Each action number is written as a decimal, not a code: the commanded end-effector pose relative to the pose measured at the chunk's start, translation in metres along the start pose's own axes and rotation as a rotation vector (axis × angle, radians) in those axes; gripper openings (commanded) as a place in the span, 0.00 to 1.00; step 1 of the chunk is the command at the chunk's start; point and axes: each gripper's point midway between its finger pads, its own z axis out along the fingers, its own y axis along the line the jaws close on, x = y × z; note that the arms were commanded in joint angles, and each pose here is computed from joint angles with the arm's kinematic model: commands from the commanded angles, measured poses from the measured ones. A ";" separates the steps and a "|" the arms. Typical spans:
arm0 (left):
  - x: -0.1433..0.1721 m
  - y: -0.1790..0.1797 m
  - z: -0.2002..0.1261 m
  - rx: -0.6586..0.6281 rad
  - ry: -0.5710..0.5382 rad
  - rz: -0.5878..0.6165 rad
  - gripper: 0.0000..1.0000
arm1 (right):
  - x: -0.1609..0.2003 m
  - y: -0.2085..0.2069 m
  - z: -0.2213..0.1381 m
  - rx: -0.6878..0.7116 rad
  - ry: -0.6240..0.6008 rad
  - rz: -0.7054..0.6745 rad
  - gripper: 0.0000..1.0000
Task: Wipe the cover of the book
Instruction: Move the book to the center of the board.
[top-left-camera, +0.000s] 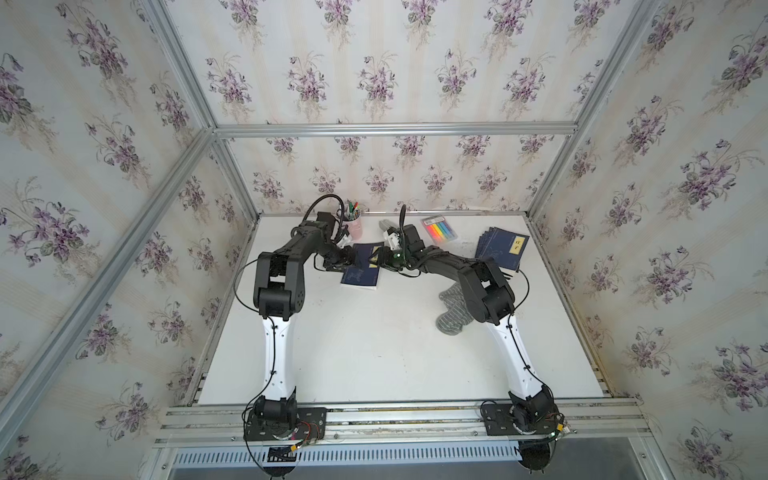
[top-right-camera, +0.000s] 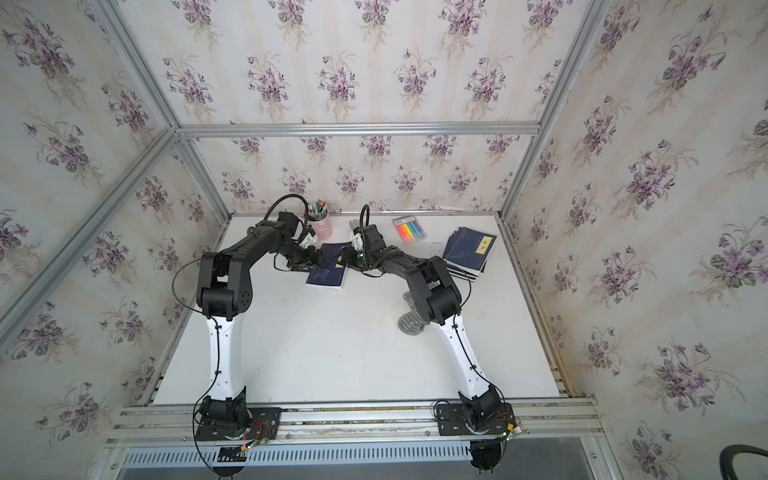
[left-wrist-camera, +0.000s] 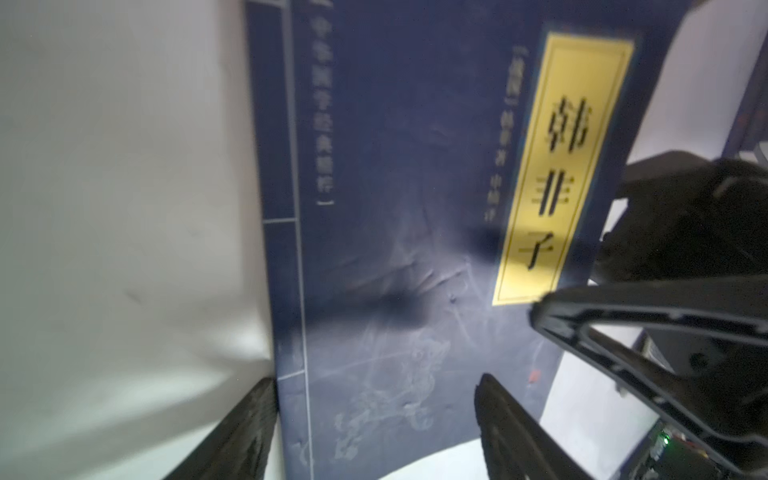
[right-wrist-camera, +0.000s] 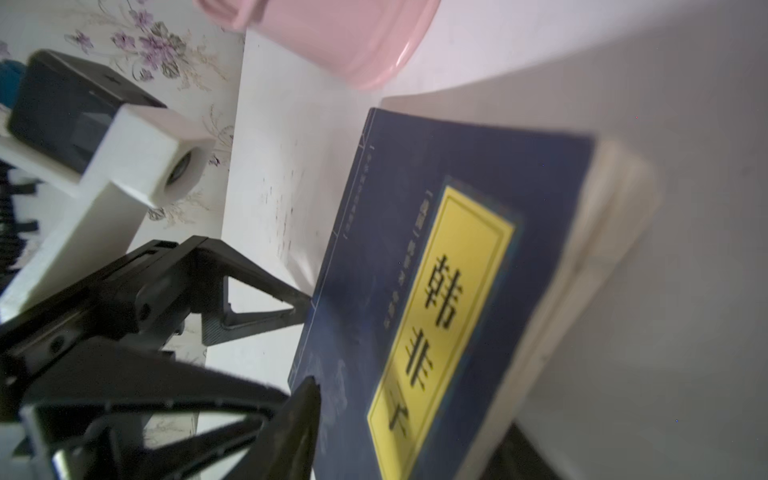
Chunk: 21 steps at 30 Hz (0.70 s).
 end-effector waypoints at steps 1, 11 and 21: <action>0.007 -0.026 -0.002 0.085 -0.059 0.015 0.73 | 0.041 -0.025 -0.006 0.116 0.088 0.036 0.49; 0.098 -0.088 0.019 0.120 -0.038 0.067 0.70 | 0.120 -0.041 -0.065 0.329 0.115 -0.056 0.32; 0.146 -0.135 0.025 0.154 -0.047 0.110 0.70 | 0.161 -0.059 -0.167 0.635 0.019 -0.100 0.53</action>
